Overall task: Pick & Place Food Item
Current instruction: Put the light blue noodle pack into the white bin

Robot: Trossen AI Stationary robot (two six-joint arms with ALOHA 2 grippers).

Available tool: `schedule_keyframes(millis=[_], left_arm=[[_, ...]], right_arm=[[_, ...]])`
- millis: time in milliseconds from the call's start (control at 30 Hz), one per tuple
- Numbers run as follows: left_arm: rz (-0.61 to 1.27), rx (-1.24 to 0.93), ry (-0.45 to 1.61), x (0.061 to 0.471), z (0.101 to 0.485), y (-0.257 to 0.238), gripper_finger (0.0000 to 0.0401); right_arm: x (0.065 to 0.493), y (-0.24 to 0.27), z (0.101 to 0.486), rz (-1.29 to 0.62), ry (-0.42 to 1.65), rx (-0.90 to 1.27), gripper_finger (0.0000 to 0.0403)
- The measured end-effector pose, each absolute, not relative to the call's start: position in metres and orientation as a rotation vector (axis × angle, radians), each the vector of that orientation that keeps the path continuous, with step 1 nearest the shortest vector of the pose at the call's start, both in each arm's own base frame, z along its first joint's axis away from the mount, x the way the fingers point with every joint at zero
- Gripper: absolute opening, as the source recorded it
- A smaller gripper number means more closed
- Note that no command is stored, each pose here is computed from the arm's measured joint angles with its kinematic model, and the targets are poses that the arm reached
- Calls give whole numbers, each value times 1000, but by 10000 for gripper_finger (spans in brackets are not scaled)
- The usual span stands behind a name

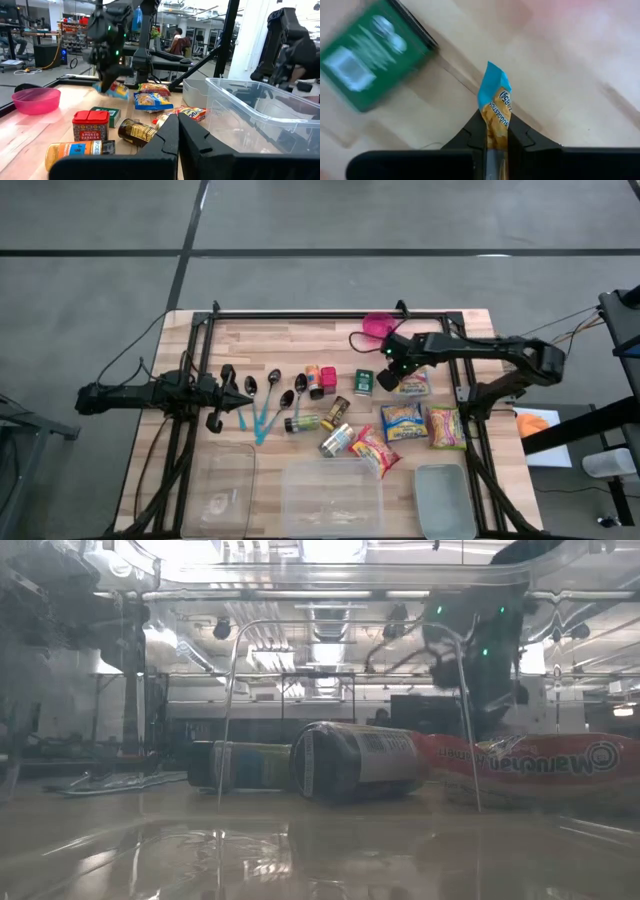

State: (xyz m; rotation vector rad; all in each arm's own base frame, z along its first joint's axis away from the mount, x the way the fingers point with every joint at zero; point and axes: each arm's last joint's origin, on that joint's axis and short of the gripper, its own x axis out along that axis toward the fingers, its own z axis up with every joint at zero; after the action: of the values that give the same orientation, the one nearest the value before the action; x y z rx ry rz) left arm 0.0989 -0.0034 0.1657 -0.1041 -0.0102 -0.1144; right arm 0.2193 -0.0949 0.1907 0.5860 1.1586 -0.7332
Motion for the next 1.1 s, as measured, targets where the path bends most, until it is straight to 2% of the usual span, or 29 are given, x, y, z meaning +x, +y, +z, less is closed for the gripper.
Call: schedule_keyframes(millis=[200, 533, 767, 1100], left_arm=[[-114, -104, -11, 99, 166, -3, 0], [-114, -104, -11, 99, 166, -3, 0], [-114, -104, -10, 99, 166, -3, 0], [-114, -104, -10, 99, 166, -3, 0]], right_arm=[[199, -84, 236, -680, 925, 633, 19], [173, -57, 306, -360, 434, 613, 18], [168, -42, 323, -180, 328, 591, 18], [186, -10, 334, 86, 127, 483, 18]])
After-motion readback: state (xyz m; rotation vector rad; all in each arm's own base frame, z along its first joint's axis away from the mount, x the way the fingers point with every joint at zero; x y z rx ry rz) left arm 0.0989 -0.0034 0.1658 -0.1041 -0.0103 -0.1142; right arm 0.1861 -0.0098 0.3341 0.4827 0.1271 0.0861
